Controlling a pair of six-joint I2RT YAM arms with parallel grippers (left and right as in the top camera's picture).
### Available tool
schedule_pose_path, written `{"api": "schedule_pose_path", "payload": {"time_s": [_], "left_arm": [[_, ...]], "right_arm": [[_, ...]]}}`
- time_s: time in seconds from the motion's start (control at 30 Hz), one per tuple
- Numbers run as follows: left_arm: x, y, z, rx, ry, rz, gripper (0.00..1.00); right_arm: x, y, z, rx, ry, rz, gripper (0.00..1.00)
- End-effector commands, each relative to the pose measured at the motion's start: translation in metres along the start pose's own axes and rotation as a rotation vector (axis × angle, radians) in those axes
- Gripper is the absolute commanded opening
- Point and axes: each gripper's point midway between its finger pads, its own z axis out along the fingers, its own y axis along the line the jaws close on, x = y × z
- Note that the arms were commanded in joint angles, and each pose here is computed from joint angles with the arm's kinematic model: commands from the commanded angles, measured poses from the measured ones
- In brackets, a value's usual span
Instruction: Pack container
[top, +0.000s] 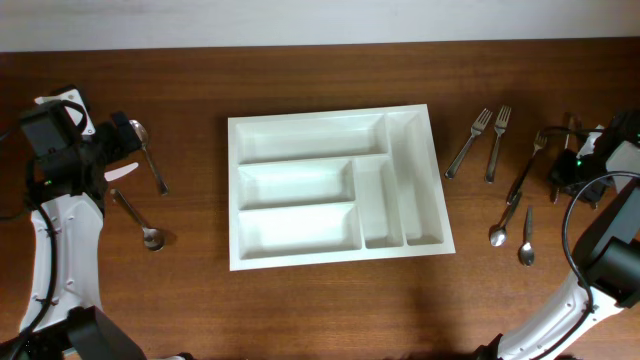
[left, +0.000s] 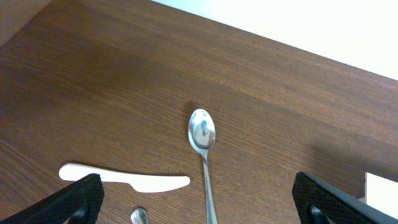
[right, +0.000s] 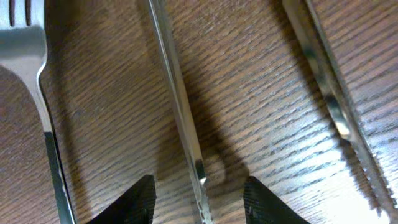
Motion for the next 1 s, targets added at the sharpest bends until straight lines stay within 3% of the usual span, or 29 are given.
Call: {"api": "schedule_pose_path", "payload": {"time_s": [0.0,0.17,0.33,0.7,0.97], "left_arm": [[-0.008,0.004,-0.001,-0.014,-0.017,-0.002,0.99],[-0.008,0.004,-0.001,-0.014,-0.017,-0.002,0.99],[-0.008,0.004,-0.001,-0.014,-0.017,-0.002,0.99],[-0.008,0.004,-0.001,-0.014,-0.017,-0.002,0.99],[-0.008,0.004,-0.001,-0.014,-0.017,-0.002,0.99]], "right_arm": [[-0.006,0.003,-0.001,-0.006,-0.014,-0.003,0.43],[-0.002,0.002,-0.001,-0.005,0.002,-0.001,0.20],[0.003,0.002,-0.001,-0.005,0.024,0.001,0.04],[0.006,0.004,-0.024,-0.002,0.077,0.006,0.04],[-0.024,0.047,-0.110,-0.105,0.005,-0.043,0.04]]}}
